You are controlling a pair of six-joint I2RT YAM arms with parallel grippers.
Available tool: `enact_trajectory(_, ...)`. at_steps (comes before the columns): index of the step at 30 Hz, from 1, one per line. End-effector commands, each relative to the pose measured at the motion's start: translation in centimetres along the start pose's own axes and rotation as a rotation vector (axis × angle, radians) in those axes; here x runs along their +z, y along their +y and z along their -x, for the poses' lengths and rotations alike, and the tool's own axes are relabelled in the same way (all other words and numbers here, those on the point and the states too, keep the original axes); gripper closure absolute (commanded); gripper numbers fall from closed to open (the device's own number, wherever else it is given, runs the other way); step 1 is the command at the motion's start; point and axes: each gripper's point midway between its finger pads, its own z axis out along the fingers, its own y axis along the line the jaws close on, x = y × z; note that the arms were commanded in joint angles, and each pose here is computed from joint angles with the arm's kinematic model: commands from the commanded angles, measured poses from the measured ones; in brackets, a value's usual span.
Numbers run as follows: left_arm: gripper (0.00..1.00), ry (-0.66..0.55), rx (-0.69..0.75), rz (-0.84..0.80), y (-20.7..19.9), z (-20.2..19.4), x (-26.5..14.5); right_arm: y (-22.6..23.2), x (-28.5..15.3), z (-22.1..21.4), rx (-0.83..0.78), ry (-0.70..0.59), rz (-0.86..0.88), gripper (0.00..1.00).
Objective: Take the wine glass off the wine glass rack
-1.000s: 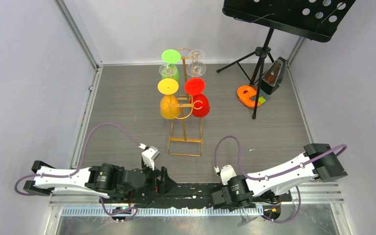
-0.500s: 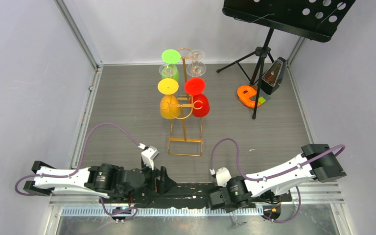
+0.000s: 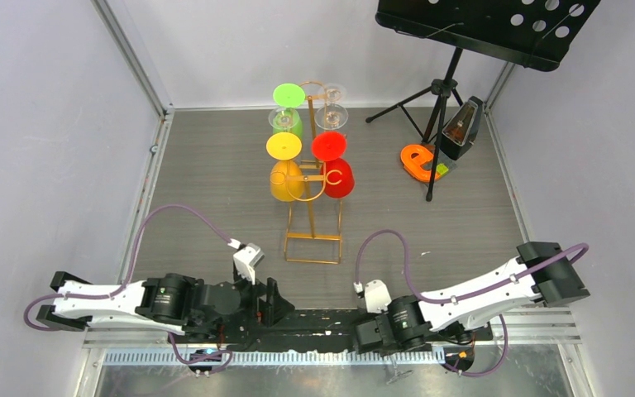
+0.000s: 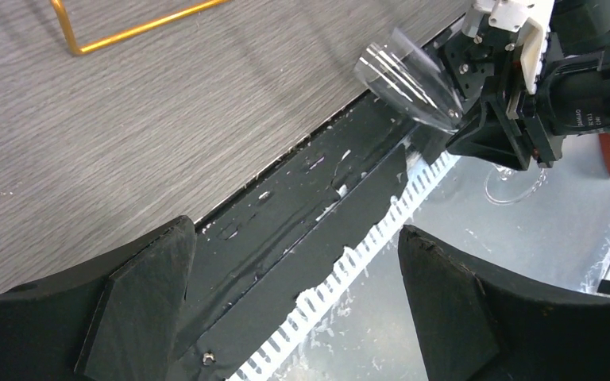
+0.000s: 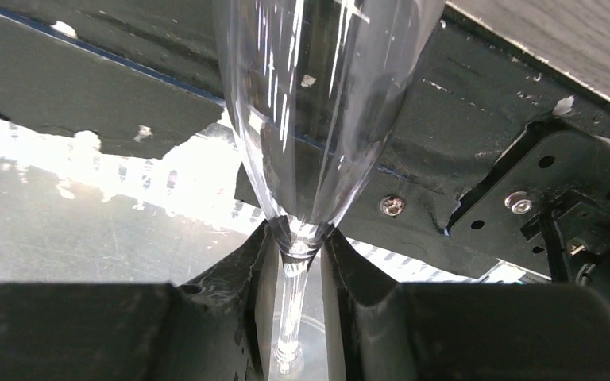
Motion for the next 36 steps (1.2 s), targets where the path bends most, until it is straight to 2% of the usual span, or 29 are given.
enact_trajectory(1, 0.04, -0.072, -0.008, 0.005, -0.7, 2.7, -1.1, 0.9, -2.0, 2.4, -0.017, -0.123, 0.065, 0.94)
enact_trajectory(15, 0.04, -0.204, -0.111, 0.012, -0.6, 7.2, -4.5, 4.4, -7.1, 8.0, -0.226, -0.372, 0.150, 0.94)
enact_trajectory(22, 0.05, -0.240, -0.143, 0.011, 0.4, 7.7, -5.3, 5.0, -8.7, 10.0, -0.273, -0.475, 0.158, 0.94)
enact_trajectory(27, 0.05, -0.263, -0.174, 0.042, 1.5, 8.3, -6.4, 6.2, -11.1, 11.8, -0.267, -0.593, 0.260, 0.94)
enact_trajectory(36, 0.05, -0.327, -0.296, 0.005, 1.9, 9.3, -7.2, 7.1, -14.3, 13.9, -0.423, -0.756, 0.326, 0.94)
